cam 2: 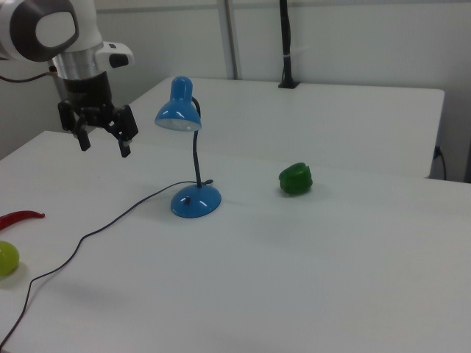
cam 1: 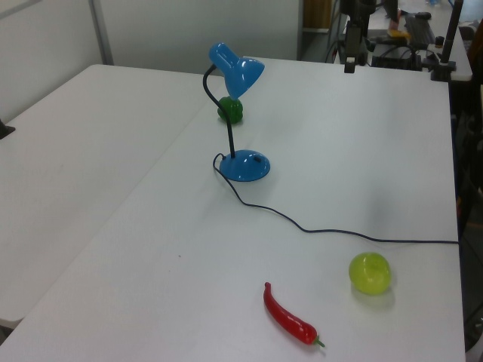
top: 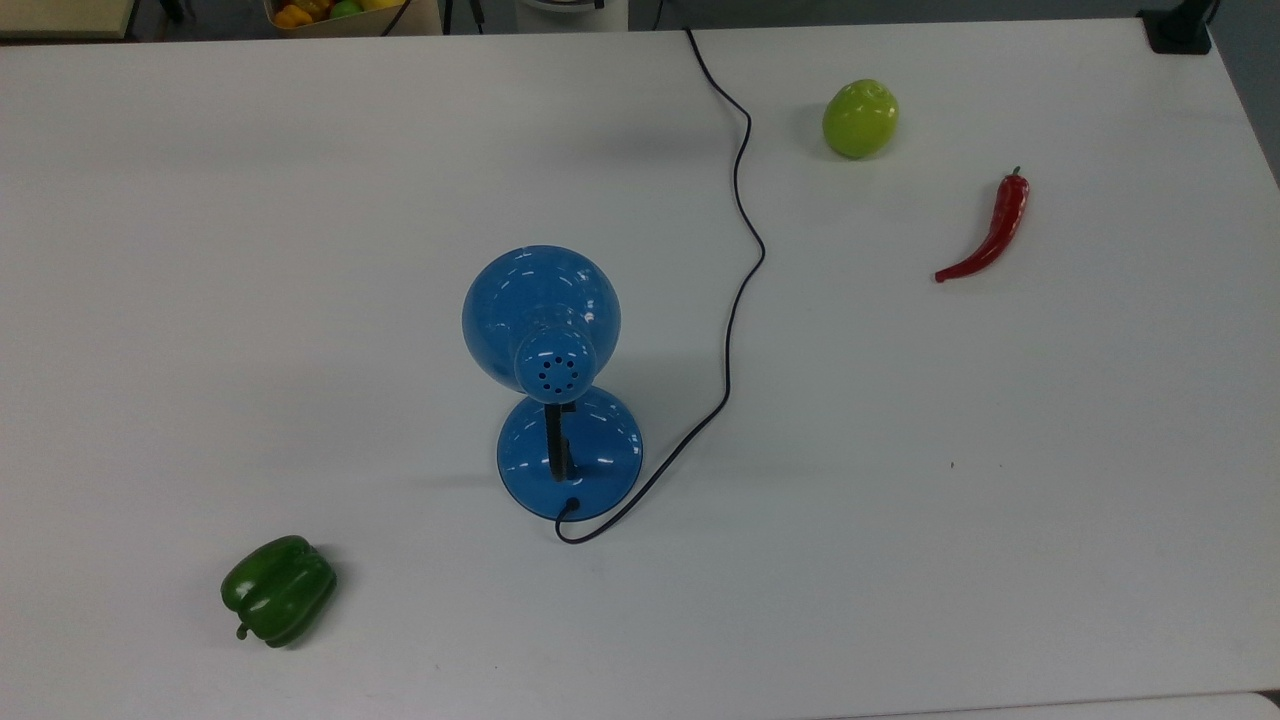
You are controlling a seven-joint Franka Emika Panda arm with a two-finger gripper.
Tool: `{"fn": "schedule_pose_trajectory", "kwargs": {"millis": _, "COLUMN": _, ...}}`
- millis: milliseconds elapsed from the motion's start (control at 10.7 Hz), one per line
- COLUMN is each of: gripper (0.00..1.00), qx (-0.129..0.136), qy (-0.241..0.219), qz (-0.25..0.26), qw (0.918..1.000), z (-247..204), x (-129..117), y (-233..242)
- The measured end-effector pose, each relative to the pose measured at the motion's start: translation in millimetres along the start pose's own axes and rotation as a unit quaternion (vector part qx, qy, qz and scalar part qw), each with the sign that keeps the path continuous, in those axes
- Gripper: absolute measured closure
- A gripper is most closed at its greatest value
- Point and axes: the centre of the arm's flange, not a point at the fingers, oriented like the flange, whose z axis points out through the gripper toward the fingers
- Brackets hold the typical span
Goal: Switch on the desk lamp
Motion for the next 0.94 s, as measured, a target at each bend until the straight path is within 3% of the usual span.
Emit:
{"fn": "schedule_pose_trajectory", "kwargs": {"millis": 468, "gripper": 0.0, "qx": 0.0, "qy": 0.0, "qz": -0.007, "qw": 1.0, "z": 0.0, "x": 0.4, "y": -3.2}}
{"fn": "schedule_pose_trajectory", "kwargs": {"millis": 749, "gripper": 0.06, "qx": 0.0, "qy": 0.0, "qz": -0.009, "qw": 1.0, "z": 0.2, "x": 0.4, "y": -3.3}}
{"fn": "schedule_pose_trajectory", "kwargs": {"millis": 842, "gripper": 0.12, "qx": 0.0, "qy": 0.0, "qz": -0.01, "qw": 1.0, "z": 0.2, "x": 0.4, "y": -3.3}}
{"fn": "schedule_pose_trajectory", "kwargs": {"millis": 936, "gripper": 0.29, "qx": 0.0, "qy": 0.0, "qz": -0.011, "qw": 0.9999, "z": 0.2, "x": 0.4, "y": -3.3}}
